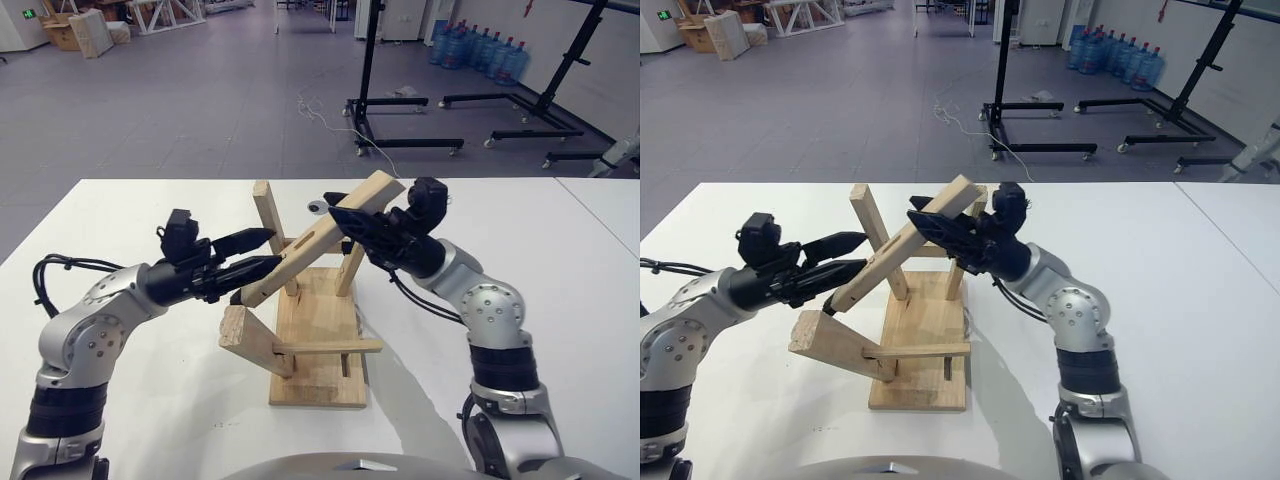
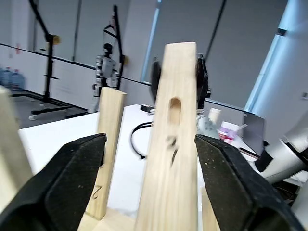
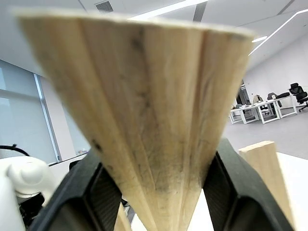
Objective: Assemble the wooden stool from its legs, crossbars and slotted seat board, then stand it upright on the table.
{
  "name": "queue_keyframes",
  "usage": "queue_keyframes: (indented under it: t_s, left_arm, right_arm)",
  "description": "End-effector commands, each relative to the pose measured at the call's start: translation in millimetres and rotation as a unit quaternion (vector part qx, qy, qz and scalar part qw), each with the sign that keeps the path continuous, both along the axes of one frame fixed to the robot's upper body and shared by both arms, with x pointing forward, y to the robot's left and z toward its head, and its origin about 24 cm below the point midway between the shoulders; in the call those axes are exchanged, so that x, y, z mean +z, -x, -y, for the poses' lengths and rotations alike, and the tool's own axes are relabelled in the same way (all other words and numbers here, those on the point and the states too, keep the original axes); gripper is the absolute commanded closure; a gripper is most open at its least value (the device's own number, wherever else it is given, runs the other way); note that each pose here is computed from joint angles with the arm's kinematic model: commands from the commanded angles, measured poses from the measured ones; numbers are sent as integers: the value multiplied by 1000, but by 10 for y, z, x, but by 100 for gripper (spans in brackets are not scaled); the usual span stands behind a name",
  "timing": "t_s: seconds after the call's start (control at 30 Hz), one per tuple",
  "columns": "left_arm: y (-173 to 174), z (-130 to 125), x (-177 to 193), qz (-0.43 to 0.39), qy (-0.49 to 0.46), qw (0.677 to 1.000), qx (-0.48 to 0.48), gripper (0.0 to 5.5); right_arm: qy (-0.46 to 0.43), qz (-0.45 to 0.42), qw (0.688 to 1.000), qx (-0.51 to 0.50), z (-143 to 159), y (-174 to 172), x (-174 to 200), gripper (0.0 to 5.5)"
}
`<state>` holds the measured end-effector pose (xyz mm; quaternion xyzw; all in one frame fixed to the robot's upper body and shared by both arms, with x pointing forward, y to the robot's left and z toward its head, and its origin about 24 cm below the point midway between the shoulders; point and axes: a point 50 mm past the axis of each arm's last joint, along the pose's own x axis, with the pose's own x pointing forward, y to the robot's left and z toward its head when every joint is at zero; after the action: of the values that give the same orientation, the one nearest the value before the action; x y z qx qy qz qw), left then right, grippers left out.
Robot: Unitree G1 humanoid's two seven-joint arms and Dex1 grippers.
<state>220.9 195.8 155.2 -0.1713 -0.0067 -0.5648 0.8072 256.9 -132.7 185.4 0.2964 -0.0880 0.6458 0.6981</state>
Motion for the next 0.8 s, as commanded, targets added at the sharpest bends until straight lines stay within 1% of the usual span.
queue_keyframes:
  t_s: [0.03,0.1,0.17,0.23,0.33,0.5,0.63,0.8]
  left_arm:
    - [201,-228,0,1,5,997,72,205]
    - [338,-330,16,7,19,993,114,205]
    - [462,-438,42,11,27,988,154,205]
    - [537,-536,71,14,47,980,191,205]
    - [579,-635,33,-3,64,973,223,205]
    - [537,-647,-10,-20,67,969,236,205]
    - [505,-652,-3,-22,65,970,235,205]
    - [469,-542,-42,-32,56,974,217,205]
  right_arm:
    - [59,24,997,-35,463,79,165,343]
    - [100,12,994,-51,730,154,172,343]
    - [134,-4,990,-48,834,246,144,343]
    - [177,-23,983,-39,883,328,30,343]
    - [209,-37,977,-8,823,418,-110,343]
    - [216,-31,976,0,732,535,-307,343]
    - [232,-22,972,2,682,537,-415,343]
    - [246,1,969,6,579,385,-530,344]
